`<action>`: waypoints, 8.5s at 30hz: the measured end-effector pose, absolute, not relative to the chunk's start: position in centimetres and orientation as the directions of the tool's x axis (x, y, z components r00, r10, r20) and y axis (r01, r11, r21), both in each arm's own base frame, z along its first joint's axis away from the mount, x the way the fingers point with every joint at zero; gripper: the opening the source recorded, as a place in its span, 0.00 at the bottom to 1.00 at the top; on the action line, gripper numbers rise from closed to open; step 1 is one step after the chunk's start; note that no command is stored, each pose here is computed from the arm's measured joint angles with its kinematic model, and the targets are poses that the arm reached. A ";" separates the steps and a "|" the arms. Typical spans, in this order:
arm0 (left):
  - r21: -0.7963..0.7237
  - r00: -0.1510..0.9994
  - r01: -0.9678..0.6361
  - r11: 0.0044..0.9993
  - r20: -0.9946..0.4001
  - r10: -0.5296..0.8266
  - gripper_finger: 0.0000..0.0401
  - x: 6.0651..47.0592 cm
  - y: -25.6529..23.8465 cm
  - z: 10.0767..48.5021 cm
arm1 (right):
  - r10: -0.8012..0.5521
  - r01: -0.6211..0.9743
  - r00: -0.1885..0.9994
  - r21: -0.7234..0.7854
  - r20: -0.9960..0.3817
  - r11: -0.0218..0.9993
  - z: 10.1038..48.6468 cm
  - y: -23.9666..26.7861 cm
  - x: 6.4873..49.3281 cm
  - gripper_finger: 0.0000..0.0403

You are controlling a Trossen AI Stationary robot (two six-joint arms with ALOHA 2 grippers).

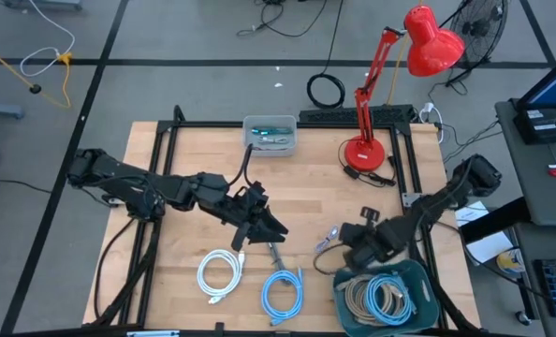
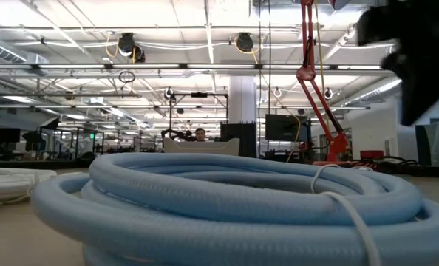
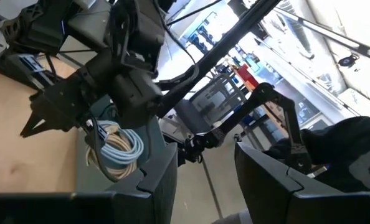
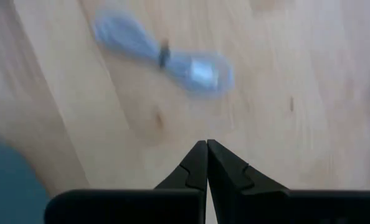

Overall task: Pick & Place USB Port
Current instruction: Put the light blue usb cable into the gray bin, then put the purple usb cable into the gray bin

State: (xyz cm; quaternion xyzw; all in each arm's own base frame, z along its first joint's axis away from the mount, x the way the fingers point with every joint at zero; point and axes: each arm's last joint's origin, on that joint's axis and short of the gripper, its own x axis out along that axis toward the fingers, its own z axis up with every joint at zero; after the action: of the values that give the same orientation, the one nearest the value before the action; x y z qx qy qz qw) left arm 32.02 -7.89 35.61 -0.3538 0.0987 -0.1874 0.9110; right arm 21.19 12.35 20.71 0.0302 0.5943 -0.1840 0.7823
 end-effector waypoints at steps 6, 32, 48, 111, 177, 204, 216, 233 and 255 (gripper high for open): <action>-0.682 0.908 0.273 0.678 -0.051 -0.417 0.40 32.0 -8.1 35.6 | -0.095 0.253 0.300 -0.017 -0.949 0.967 24.0 11.3 24.3 0.00; -0.699 0.890 0.230 0.677 -0.130 -0.437 0.40 31.6 -9.3 34.8 | 0.499 -0.079 0.242 0.495 -0.832 0.865 24.3 17.9 23.2 0.00; -0.714 0.888 0.224 0.663 -0.131 -0.441 0.40 31.6 -9.3 34.8 | 0.351 -0.013 0.287 0.363 -0.891 0.932 20.9 16.0 23.0 0.00; -0.608 0.724 -0.302 0.734 -0.648 -0.238 0.40 30.4 -4.2 29.8 | -0.003 0.207 0.719 0.210 -0.695 0.956 30.9 3.0 19.4 0.00; -0.097 0.048 -0.084 0.992 -0.994 -0.094 0.13 34.4 2.7 15.0 | -0.097 0.266 0.901 0.361 -0.423 0.894 34.5 1.7 18.7 0.00; 0.086 0.353 -0.579 0.811 -0.870 0.344 0.01 32.4 19.9 32.3 | -0.097 0.256 0.902 0.343 -0.420 0.904 34.5 1.7 18.7 0.00; -0.075 0.490 -0.608 0.791 -0.819 0.299 0.01 31.2 25.9 31.3 | -0.154 0.298 0.905 0.332 -0.397 0.895 34.7 1.6 18.7 0.00; -0.078 0.359 -0.307 0.949 -0.932 0.040 0.01 36.1 25.1 21.6 | -0.177 0.349 0.886 0.367 -0.428 0.862 33.8 1.0 19.3 0.00; -0.039 0.310 -0.324 0.945 -0.948 0.067 0.34 36.9 24.1 21.6 | -0.177 0.384 0.878 0.435 -0.444 0.814 32.5 0.0 19.6 0.00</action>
State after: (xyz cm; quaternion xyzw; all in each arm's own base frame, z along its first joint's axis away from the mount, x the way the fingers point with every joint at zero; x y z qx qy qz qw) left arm 36.91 24.12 21.57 -0.1115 0.5745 0.1220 0.8017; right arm 19.56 -0.01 32.48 0.2648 0.1957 -0.1505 0.9322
